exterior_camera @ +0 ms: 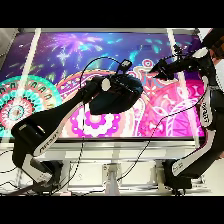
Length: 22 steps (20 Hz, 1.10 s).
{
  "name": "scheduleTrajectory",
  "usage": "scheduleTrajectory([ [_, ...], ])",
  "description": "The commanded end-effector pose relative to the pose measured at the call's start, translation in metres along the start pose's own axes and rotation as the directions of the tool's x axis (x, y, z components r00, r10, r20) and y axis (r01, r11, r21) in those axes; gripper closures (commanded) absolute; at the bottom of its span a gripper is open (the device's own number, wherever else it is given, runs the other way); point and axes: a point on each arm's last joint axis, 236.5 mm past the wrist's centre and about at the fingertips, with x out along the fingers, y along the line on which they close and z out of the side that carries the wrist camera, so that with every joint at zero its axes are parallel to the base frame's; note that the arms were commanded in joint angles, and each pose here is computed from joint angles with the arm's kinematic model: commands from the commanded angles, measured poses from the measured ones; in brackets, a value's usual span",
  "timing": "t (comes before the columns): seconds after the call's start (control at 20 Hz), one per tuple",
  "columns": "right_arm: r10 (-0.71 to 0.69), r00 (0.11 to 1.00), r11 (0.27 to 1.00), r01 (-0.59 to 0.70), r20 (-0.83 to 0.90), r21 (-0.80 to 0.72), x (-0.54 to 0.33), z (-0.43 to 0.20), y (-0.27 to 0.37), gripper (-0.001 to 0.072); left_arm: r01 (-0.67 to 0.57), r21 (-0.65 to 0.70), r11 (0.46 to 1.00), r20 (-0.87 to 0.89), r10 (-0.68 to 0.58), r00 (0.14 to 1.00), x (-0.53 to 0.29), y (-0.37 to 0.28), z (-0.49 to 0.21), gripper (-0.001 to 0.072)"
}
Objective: Fold the clothes and pants, and hang the long-sleeved shirts on hangers.
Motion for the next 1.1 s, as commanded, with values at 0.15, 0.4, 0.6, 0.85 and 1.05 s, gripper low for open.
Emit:
scheduleTrajectory([
  [0.15,0.0,0.999,0.983,-0.007,-0.039,-0.183,0.022,-0.011,0.02,0.0094,0.117,0.05,0.992,-0.299,-0.097,0.949,-0.019,-0.035,-0.068,0.0681],
  [0.4,-0.199,0.97,0.957,0.163,-0.137,-0.241,0.053,-0.031,-0.029,0.0092,0.024,0.126,0.992,-0.348,0.021,0.937,-0.052,-0.008,-0.071,0.0681],
  [0.6,-0.121,0.959,0.976,0.066,-0.258,-0.209,0.085,-0.052,-0.041,0.0091,-0.142,0.166,0.976,-0.312,0.189,0.931,-0.1,0.032,-0.054,0.068],
  [0.85,0.055,0.972,0.98,-0.096,-0.226,-0.174,0.109,-0.042,-0.018,0.009,-0.202,0.123,0.972,-0.245,0.227,0.943,-0.132,0.047,-0.035,0.068],
  [1.05,0.029,0.974,0.973,-0.079,-0.224,-0.217,0.086,-0.032,-0.019,0.0089,-0.205,0.12,0.971,-0.24,0.229,0.943,-0.134,0.048,-0.034,0.068],
])
